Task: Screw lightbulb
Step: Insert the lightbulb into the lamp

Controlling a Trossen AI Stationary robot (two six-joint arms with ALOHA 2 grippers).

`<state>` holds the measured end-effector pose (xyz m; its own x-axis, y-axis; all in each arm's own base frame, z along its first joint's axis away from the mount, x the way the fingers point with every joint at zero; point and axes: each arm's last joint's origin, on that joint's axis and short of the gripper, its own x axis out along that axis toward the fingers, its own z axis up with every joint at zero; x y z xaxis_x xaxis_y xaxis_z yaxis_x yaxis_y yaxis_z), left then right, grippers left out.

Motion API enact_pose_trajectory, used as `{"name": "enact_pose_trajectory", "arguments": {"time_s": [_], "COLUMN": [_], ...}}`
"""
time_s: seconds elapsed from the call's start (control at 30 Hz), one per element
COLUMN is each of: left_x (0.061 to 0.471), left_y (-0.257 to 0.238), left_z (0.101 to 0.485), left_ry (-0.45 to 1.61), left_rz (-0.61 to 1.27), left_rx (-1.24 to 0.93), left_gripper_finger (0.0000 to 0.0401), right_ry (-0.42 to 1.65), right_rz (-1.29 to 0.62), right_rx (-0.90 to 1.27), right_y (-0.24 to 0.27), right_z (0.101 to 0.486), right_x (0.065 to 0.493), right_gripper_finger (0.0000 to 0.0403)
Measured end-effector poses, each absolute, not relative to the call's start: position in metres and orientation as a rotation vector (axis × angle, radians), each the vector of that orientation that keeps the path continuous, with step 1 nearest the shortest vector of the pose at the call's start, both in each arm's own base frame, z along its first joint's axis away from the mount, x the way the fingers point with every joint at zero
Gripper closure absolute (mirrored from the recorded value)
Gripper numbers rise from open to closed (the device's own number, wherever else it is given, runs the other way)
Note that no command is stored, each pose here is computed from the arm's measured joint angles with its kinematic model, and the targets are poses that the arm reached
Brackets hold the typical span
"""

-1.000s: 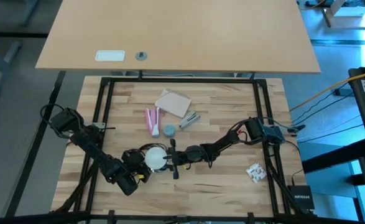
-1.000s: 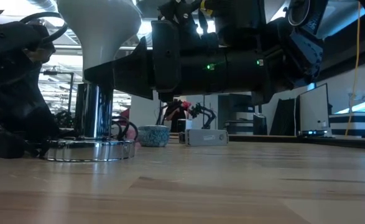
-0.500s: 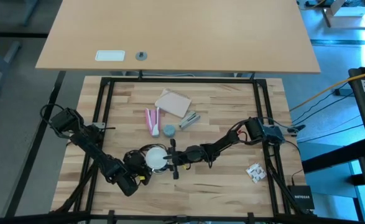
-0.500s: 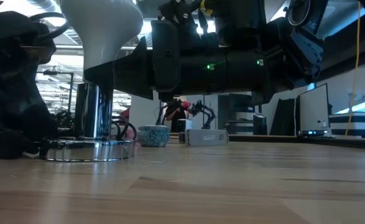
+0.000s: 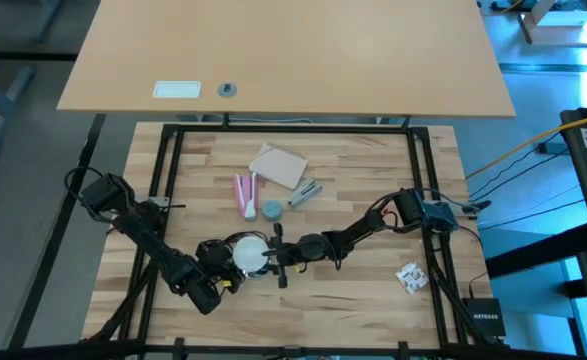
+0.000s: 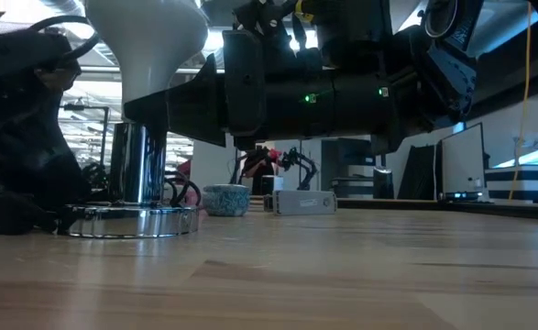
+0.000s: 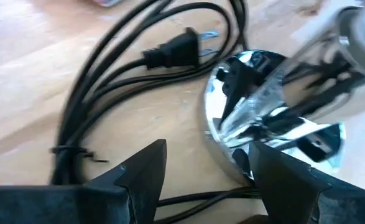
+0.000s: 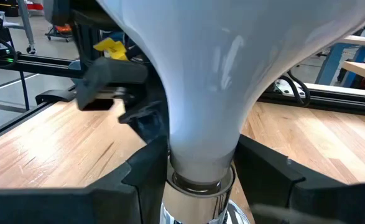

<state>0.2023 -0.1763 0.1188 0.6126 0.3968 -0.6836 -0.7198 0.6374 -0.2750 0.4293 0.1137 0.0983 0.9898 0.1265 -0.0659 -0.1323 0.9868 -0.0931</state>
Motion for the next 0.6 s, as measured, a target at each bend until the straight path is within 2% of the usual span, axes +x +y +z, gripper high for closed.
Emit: {"name": "enact_pose_trajectory", "arguments": {"time_s": [0.23,0.6], "left_x": [0.195,0.145], "left_y": [-0.170,-0.143], "left_z": [0.124,0.192], "left_ry": [0.637,0.657], "left_rz": [0.726,0.682], "left_rx": [-0.538,-0.396], "left_gripper_finger": [0.0180,0.0180], "right_ry": [0.061,0.064], "right_rz": [0.130,0.136], "right_rx": [-0.097,-0.098], "right_y": [0.114,0.114], "right_z": [0.098,0.098], "right_x": [0.429,0.429], "right_gripper_finger": [0.0217,0.0217]}}
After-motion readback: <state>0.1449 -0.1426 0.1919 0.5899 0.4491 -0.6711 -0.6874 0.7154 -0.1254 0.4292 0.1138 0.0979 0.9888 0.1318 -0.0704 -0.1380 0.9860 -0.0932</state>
